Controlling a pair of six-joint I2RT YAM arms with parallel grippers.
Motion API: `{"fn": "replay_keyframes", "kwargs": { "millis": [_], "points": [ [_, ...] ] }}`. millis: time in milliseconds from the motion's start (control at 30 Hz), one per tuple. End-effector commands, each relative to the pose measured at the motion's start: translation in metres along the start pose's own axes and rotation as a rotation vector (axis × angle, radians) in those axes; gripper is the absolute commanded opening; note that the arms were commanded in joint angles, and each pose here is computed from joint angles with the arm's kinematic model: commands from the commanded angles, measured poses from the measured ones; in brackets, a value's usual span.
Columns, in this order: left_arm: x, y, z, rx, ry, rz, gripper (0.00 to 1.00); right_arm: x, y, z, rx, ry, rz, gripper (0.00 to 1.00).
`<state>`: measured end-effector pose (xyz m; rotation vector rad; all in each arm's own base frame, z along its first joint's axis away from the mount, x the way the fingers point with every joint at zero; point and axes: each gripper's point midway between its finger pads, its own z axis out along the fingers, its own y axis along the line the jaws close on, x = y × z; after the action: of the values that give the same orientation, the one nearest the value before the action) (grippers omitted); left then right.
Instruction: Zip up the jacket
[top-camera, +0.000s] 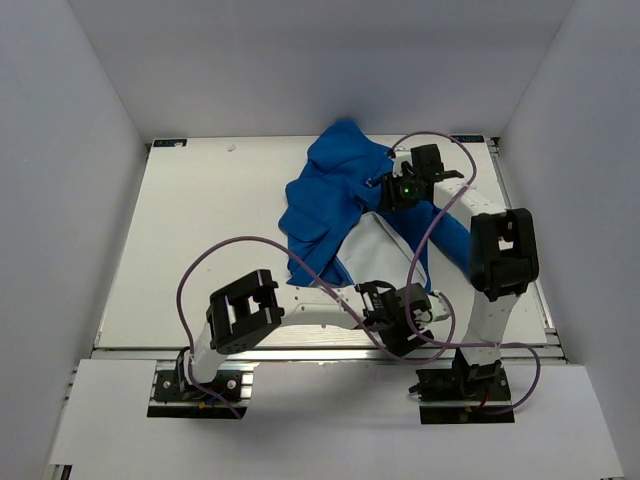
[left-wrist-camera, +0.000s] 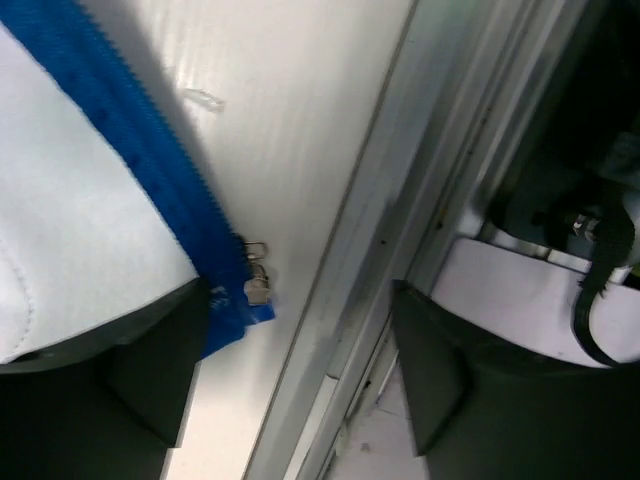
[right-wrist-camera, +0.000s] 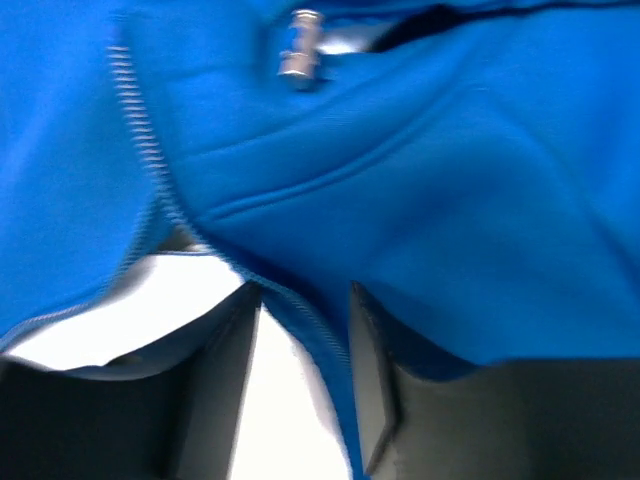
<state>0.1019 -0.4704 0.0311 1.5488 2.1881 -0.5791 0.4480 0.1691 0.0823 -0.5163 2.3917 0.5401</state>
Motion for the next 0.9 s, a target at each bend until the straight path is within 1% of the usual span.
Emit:
{"fn": "replay_keyframes", "kwargs": {
  "millis": [0,33,67,133,167,200,233,267,300,433,500,533,567,633,667,700,767,800,867],
  "points": [
    [0.006,0.009,-0.002,-0.031,0.034,0.01,0.79,-0.018,0.023,-0.012,-0.122,-0.056,-0.022,0.44],
    [0.011,0.011,-0.001,-0.046,0.048,0.007,0.73,-0.013,0.027,-0.011,-0.142,-0.048,-0.016,0.33],
    [0.013,0.012,0.001,-0.048,0.057,0.0,0.61,-0.016,0.029,-0.015,-0.149,-0.063,-0.02,0.31],
    [0.023,0.019,0.004,-0.091,0.082,-0.005,0.49,-0.014,0.033,-0.018,-0.167,-0.063,-0.021,0.26],
    [0.025,0.024,0.004,-0.123,0.086,-0.013,0.35,-0.016,0.036,-0.022,-0.173,-0.073,-0.033,0.2],
    [0.03,0.028,0.004,-0.145,0.096,-0.018,0.28,-0.016,0.037,-0.025,-0.178,-0.077,-0.035,0.09],
    [0.033,0.031,0.003,-0.162,0.1,-0.033,0.19,-0.015,0.038,-0.026,-0.179,-0.079,-0.033,0.03],
    [0.035,0.037,0.003,-0.201,0.101,-0.04,0.04,-0.019,0.039,-0.031,-0.178,-0.094,-0.035,0.0],
    [0.037,0.04,0.003,-0.221,0.104,-0.051,0.0,-0.02,0.038,-0.033,-0.168,-0.1,-0.028,0.0],
    [0.033,0.047,-0.012,-0.282,0.051,-0.127,0.0,-0.032,0.033,-0.047,-0.132,-0.145,0.002,0.0],
    [0.017,0.047,-0.036,-0.286,-0.04,-0.162,0.0,-0.043,0.023,-0.06,-0.068,-0.19,0.083,0.0],
    [0.022,0.046,-0.039,-0.278,-0.071,-0.168,0.0,-0.05,0.02,-0.065,-0.054,-0.221,0.096,0.0],
    [0.008,0.043,-0.06,-0.257,-0.149,-0.178,0.0,-0.057,0.016,-0.077,-0.045,-0.254,0.102,0.0],
    [-0.002,0.042,-0.074,-0.239,-0.25,-0.204,0.0,-0.063,0.014,-0.087,-0.042,-0.277,0.12,0.0],
    [0.011,0.043,-0.076,-0.239,-0.248,-0.221,0.0,-0.066,0.014,-0.094,-0.04,-0.289,0.112,0.0],
    [0.005,0.046,-0.091,-0.235,-0.293,-0.242,0.0,-0.067,0.014,-0.096,-0.035,-0.292,0.109,0.0],
    [0.014,0.049,-0.097,-0.224,-0.293,-0.292,0.0,-0.069,0.015,-0.101,-0.03,-0.3,0.119,0.0],
    [0.013,0.057,-0.107,-0.226,-0.312,-0.325,0.0,-0.07,0.014,-0.102,-0.022,-0.307,0.135,0.0],
    [0.021,0.059,-0.114,-0.197,-0.309,-0.379,0.0,-0.076,0.013,-0.105,-0.015,-0.332,0.193,0.0]
  ]
}}
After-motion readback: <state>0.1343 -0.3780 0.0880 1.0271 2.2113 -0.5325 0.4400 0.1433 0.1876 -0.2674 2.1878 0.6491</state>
